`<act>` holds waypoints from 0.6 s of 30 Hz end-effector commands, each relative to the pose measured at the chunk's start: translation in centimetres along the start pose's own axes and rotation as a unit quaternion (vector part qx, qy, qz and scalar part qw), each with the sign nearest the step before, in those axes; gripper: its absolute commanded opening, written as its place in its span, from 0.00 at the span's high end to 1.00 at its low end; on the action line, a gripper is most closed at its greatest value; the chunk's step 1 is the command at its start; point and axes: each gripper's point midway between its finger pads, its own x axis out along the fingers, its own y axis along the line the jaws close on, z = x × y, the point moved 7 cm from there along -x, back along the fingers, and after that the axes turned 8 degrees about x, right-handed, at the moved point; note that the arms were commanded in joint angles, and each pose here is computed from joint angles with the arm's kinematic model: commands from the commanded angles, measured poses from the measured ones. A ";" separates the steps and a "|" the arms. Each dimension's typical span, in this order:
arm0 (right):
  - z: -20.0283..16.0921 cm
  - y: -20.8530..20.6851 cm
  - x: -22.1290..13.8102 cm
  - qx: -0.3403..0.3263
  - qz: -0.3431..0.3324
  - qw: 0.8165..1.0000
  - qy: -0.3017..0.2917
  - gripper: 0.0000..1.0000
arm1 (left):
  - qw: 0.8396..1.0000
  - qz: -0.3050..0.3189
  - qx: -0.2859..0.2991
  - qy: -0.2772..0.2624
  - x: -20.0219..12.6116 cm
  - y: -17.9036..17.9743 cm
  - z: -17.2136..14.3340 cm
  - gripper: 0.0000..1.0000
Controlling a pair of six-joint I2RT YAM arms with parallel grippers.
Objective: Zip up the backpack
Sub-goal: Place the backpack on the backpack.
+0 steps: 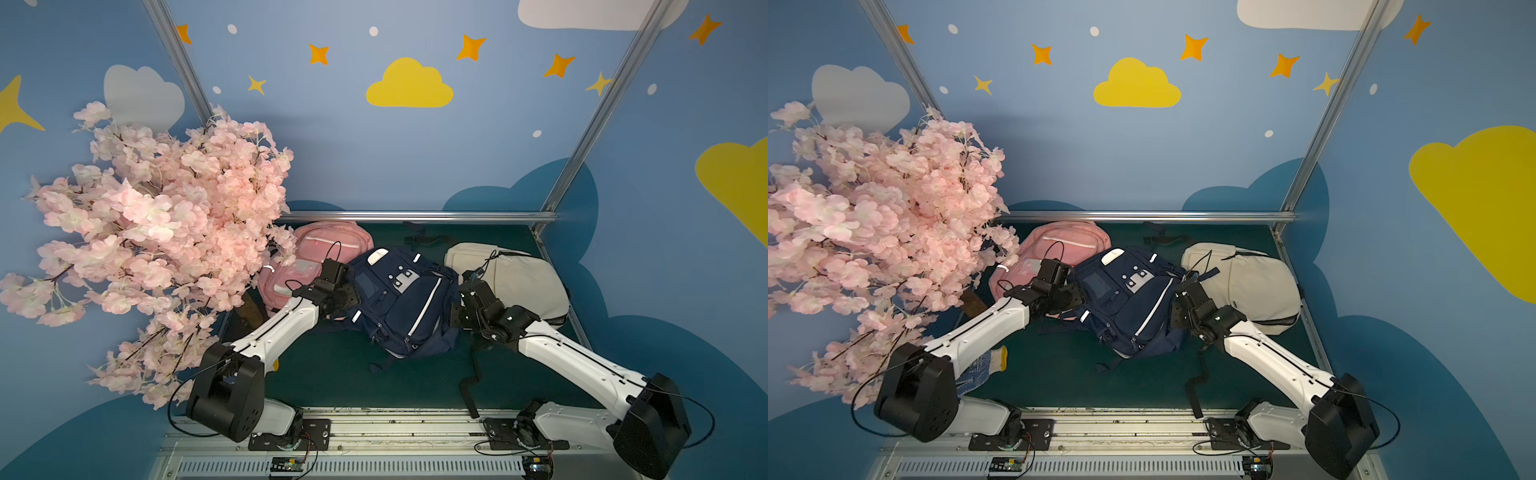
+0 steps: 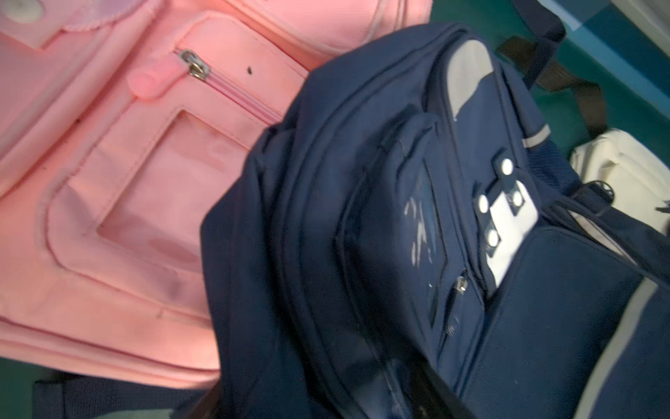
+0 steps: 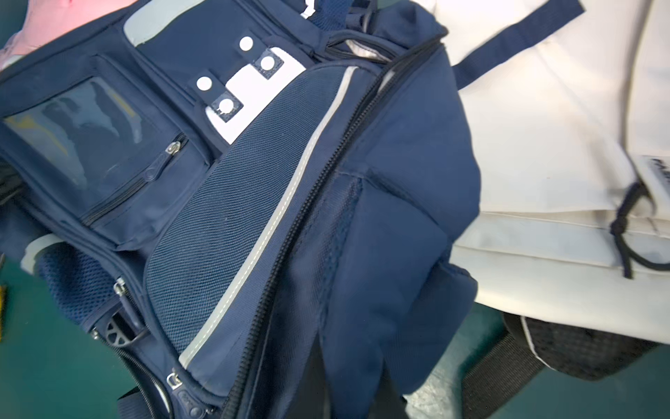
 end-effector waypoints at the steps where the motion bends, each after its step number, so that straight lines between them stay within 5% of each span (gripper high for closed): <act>1: -0.6 0.9 -0.9 0.004 0.048 0.999 -0.003 1.00 | 0.999 -0.047 -0.006 0.011 -1.1 -2.2 -1.4 0.28; 4: -1.1 0.5 -0.9 0.008 0.044 0.999 0.000 1.00 | 0.999 -0.045 -0.015 0.023 -0.1 -2.1 -2.3 0.35; 9: -0.3 0.0 -2.8 0.000 0.045 0.998 -0.032 1.00 | 0.997 -0.080 -0.004 0.015 -0.1 -3.8 -1.7 0.66; 18: 4.5 0.4 -11.3 -0.028 0.078 0.983 -0.167 1.00 | 0.986 -0.140 0.052 -0.078 -5.3 -11.5 5.5 0.90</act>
